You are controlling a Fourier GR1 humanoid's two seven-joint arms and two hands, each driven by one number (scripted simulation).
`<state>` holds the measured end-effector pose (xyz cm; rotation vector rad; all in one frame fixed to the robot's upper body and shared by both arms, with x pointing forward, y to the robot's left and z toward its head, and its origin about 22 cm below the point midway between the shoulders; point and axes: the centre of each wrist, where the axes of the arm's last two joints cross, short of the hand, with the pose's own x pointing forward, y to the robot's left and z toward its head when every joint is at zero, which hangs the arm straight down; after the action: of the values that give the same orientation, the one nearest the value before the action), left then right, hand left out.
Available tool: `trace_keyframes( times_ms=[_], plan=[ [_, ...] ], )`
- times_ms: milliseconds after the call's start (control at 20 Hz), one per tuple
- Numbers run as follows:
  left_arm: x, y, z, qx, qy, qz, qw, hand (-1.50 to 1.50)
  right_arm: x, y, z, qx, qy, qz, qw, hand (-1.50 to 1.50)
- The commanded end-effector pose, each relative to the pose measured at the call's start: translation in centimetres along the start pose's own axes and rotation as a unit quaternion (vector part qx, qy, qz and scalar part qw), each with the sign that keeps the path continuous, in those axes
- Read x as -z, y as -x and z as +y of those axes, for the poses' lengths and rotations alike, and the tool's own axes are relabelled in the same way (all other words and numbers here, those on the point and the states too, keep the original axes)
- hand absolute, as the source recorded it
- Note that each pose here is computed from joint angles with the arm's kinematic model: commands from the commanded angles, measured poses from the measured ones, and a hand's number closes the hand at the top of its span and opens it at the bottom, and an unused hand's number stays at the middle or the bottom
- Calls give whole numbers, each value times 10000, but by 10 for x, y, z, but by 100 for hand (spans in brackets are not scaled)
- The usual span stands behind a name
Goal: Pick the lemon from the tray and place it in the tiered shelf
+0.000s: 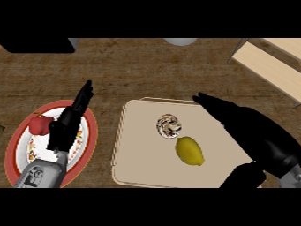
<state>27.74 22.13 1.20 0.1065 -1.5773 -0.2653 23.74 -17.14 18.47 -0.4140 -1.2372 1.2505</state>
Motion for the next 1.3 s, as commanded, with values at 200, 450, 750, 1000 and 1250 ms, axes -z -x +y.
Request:
trace_keyframes(
  times_ms=[200, 450, 750, 1000, 1250],
  plan=[
    [-1, 1, 2, 9, 31, 76, 10000, 0, 8, -18, 18, -130, 65, 68, 9999, -150],
    [13, 4, 6, -38, -63, 16, 10000, 0, -11, -37, 39, -118, 290, 142, 9994, -150],
    [12, -6, -7, -34, 48, -18, 10000, 0, 15, -25, 38, -119, 175, 176, 9996, -150],
    [11, 1, 8, 7, 2, 8, 10000, 0, 28, -22, 48, -193, 196, 399, 9988, -150],
    [-1, 7, 17, -25, -86, -28, 10000, 0, 6, -20, 70, -242, 133, 446, 9986, -150]
  ],
)
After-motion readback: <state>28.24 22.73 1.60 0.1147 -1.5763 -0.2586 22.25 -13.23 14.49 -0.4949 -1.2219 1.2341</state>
